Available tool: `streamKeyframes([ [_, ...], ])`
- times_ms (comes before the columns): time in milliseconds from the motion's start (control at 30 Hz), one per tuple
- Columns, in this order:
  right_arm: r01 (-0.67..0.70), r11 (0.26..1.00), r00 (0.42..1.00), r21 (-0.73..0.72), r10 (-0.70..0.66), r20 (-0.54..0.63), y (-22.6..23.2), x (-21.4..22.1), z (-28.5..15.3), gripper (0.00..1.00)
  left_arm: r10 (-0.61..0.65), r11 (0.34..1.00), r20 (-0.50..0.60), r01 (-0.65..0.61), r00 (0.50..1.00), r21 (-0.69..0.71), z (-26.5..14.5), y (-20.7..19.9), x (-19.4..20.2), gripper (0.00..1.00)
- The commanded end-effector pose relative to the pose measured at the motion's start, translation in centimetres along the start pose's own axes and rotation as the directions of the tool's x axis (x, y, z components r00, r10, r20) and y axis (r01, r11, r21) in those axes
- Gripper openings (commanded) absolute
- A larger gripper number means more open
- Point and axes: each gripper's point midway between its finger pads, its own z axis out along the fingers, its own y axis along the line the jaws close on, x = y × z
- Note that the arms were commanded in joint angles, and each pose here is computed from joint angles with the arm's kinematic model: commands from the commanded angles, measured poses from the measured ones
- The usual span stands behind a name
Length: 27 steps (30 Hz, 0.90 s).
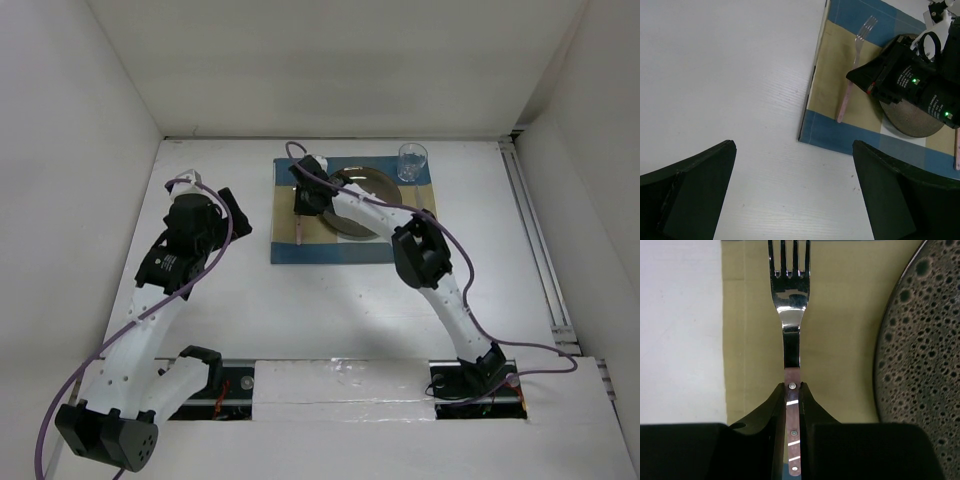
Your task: Set the dinner table for one person
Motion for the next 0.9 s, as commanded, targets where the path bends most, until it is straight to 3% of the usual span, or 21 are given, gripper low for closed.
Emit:
streamKeyframes([
  [0, 0.001, 0.998, 1.0, -0.061, 0.001, 0.019, 1.2, -1.6, 0.0, 0.0, 0.0, 1.0, 0.017, -0.001, 1.0, 0.019, -0.2, -0.4, -0.4, 1.0],
  [433, 0.004, 0.997, 1.0, -0.081, -0.005, -0.009, 1.0, -0.9, 1.2, 0.0, 0.005, 1.0, 0.002, -0.005, 1.0, 0.01, 0.3, -0.4, -0.1, 1.0],
  [867, -0.105, 0.991, 0.994, -0.087, 0.105, 0.003, 1.2, -1.2, -0.2, 0.0, 0.005, 1.0, -0.003, -0.005, 1.0, 0.018, 0.2, -0.5, 0.0, 1.0],
])
